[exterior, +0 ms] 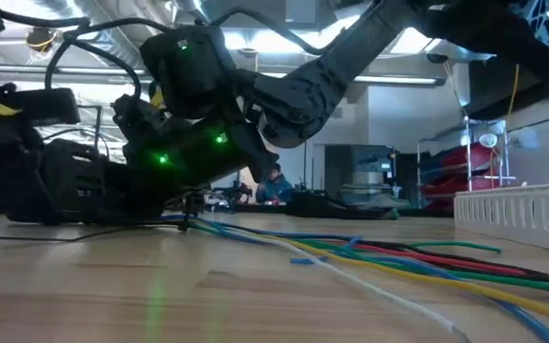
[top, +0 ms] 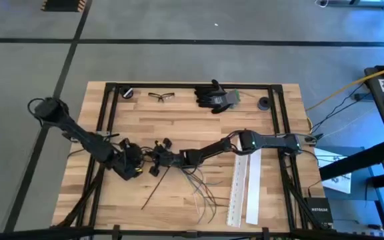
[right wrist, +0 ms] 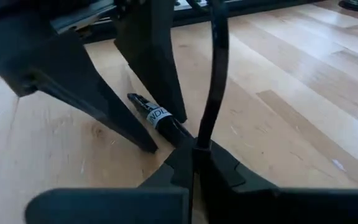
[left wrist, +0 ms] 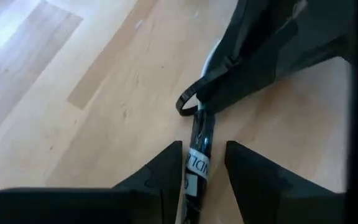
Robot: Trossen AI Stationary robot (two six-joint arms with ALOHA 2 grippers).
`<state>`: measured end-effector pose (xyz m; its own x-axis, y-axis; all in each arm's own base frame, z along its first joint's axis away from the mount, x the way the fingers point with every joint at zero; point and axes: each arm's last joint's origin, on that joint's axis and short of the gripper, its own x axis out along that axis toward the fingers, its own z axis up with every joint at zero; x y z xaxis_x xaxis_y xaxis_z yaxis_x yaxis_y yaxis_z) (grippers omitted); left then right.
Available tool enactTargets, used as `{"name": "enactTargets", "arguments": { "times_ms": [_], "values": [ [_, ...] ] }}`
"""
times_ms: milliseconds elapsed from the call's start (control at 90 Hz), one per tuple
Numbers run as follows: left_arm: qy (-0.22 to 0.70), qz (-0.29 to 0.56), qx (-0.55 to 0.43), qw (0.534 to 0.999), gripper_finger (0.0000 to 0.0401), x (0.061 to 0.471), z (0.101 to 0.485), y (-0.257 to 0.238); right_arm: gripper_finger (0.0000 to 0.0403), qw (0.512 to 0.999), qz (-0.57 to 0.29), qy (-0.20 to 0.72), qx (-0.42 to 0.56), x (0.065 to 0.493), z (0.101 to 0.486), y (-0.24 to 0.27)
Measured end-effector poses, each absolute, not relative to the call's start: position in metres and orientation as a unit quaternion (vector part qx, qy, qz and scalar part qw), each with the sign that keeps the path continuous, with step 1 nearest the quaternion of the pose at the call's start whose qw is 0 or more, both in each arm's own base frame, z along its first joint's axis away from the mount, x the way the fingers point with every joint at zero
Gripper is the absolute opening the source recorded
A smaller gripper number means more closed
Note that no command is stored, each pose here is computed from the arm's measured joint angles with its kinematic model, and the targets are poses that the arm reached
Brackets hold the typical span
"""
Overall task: Ziptie cables
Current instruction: Wrap the zip tie on the cables
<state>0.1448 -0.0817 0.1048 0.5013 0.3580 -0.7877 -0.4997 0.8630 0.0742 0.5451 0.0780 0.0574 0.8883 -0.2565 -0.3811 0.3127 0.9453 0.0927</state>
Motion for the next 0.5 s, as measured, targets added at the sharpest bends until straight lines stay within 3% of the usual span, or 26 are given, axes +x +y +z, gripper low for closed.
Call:
{"name": "enactTargets", "arguments": {
  "times_ms": [333, 500],
  "values": [
    [0.422, 0.240, -0.092, 0.869, 0.0047, 0.143, 0.103, -0.089, 0.0000, 0.968, -0.147, 0.188, 0.076, 0.545, 0.057, 0.079],
    [0.424, 0.226, -0.102, 0.871, 0.0038, 0.137, 0.103, -0.096, 0.0000, 0.969, -0.142, 0.189, 0.077, 0.545, 0.057, 0.080]
  ]
}}
